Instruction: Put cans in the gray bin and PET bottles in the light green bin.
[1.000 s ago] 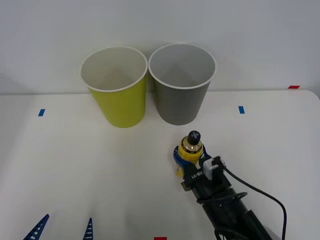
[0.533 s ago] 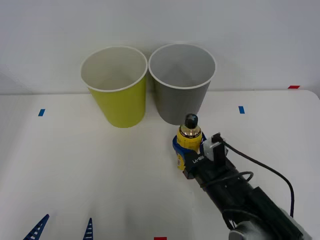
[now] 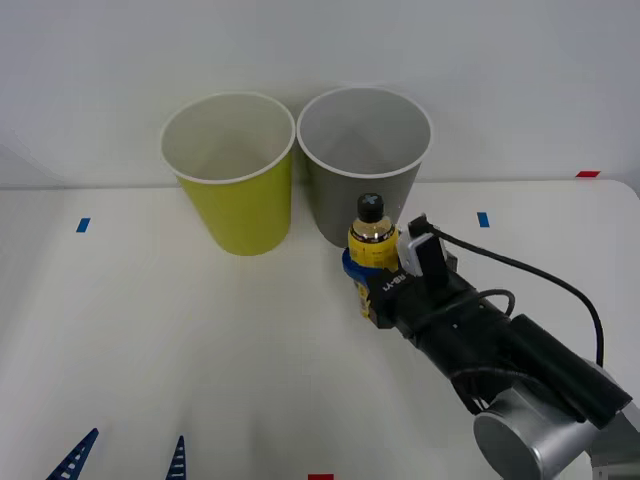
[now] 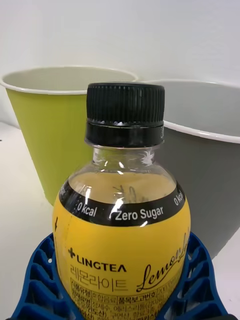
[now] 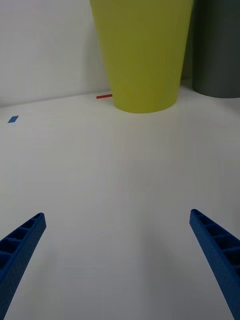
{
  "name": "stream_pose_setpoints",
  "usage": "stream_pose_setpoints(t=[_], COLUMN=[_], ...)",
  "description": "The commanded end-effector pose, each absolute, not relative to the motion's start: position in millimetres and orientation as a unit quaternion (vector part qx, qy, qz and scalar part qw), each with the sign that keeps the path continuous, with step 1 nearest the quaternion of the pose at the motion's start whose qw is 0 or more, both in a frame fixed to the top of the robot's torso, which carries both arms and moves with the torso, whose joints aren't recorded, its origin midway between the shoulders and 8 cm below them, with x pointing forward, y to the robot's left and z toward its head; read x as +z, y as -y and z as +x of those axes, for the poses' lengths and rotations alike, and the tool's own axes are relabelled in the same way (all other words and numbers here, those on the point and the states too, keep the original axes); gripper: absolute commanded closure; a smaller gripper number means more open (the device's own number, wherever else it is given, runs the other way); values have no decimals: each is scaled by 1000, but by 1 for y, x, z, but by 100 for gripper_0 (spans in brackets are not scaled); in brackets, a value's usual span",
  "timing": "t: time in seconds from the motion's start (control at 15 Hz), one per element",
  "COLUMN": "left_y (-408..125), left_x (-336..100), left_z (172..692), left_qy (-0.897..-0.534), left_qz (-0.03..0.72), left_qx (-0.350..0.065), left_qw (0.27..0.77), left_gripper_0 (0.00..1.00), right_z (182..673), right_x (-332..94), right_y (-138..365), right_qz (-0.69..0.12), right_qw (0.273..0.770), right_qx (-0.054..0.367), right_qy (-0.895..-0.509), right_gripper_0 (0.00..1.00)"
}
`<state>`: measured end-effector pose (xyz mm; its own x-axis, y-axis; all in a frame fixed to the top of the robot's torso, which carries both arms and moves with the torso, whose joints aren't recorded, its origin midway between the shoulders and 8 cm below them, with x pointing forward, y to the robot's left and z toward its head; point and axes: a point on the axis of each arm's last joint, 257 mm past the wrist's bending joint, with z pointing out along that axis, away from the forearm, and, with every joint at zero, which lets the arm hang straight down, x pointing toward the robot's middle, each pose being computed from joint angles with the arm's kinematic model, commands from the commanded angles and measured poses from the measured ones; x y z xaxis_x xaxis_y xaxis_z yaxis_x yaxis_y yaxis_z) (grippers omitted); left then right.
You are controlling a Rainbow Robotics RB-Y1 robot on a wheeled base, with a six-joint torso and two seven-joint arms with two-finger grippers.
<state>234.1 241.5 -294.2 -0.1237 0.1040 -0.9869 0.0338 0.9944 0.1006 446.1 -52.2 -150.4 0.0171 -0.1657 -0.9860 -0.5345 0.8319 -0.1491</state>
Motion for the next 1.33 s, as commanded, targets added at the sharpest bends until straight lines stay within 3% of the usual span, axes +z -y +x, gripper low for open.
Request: stream_pose_setpoints(t=[0.07, 0.53, 0.67, 1.13, 1.33], left_y=[-241, -241, -241, -241, -241], left_x=[-294, -294, -294, -294, -294], left_z=[234, 234, 234, 234, 234], left_qy=[-749, -749, -749, -749, -749], left_qz=[46, 46, 46, 46, 46], left_qx=[27, 27, 27, 27, 27], left_qw=[660, 660, 660, 660, 660], left_gripper_0=[0, 0, 0, 0, 0], right_z=[454, 435, 435, 456, 473], right_x=[-123, -65, -44, 16, 34], right_y=[42, 22, 11, -31, -72], right_qz=[-260, -275, -274, -319, -317], right_qw=[657, 617, 625, 664, 657], right_qx=[137, 155, 173, 150, 185], right_qy=[-694, -721, -710, -659, -659], right_gripper_0=[94, 95, 95, 97, 97])
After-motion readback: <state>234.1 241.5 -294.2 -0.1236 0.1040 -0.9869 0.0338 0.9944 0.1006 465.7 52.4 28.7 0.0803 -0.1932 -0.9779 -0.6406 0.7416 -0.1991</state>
